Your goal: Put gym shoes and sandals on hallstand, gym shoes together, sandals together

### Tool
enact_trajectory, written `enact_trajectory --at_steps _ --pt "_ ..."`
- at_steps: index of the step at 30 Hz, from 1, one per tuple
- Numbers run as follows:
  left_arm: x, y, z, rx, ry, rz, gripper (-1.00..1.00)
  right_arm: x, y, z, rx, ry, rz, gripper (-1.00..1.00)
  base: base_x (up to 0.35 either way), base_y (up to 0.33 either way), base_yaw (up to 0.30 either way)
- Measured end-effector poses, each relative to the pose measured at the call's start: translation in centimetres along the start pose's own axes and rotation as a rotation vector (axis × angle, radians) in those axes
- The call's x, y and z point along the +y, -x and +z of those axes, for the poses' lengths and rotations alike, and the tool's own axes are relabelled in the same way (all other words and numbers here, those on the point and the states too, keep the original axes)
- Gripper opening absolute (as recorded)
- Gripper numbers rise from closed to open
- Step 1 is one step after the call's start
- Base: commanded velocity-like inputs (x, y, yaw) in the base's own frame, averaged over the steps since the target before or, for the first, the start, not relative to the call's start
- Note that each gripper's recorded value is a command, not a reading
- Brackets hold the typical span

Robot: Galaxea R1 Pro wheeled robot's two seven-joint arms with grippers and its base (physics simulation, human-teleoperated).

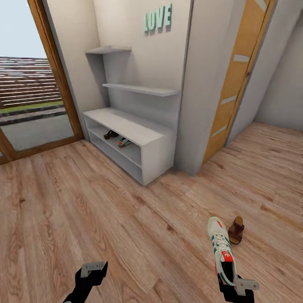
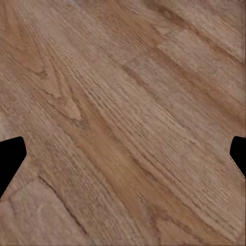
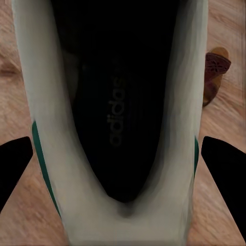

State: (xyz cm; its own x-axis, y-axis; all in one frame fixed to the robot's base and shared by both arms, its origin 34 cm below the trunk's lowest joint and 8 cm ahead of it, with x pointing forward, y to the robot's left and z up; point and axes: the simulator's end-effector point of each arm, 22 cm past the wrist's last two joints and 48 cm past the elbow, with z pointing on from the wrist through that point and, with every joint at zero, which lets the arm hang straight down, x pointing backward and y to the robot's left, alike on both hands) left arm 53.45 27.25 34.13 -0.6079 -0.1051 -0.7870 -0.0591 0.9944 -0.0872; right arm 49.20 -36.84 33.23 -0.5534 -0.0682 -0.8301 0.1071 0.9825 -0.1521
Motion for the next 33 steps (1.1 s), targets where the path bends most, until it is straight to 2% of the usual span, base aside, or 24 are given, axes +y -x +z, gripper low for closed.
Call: enact_trajectory --at_steps 33 --pt "0.02 -0.03 -0.01 0.001 0.000 0.000 1.00 0.00 0.04 0.03 -0.001 0.000 0.001 -1.00 0.289 0.178 -0.263"
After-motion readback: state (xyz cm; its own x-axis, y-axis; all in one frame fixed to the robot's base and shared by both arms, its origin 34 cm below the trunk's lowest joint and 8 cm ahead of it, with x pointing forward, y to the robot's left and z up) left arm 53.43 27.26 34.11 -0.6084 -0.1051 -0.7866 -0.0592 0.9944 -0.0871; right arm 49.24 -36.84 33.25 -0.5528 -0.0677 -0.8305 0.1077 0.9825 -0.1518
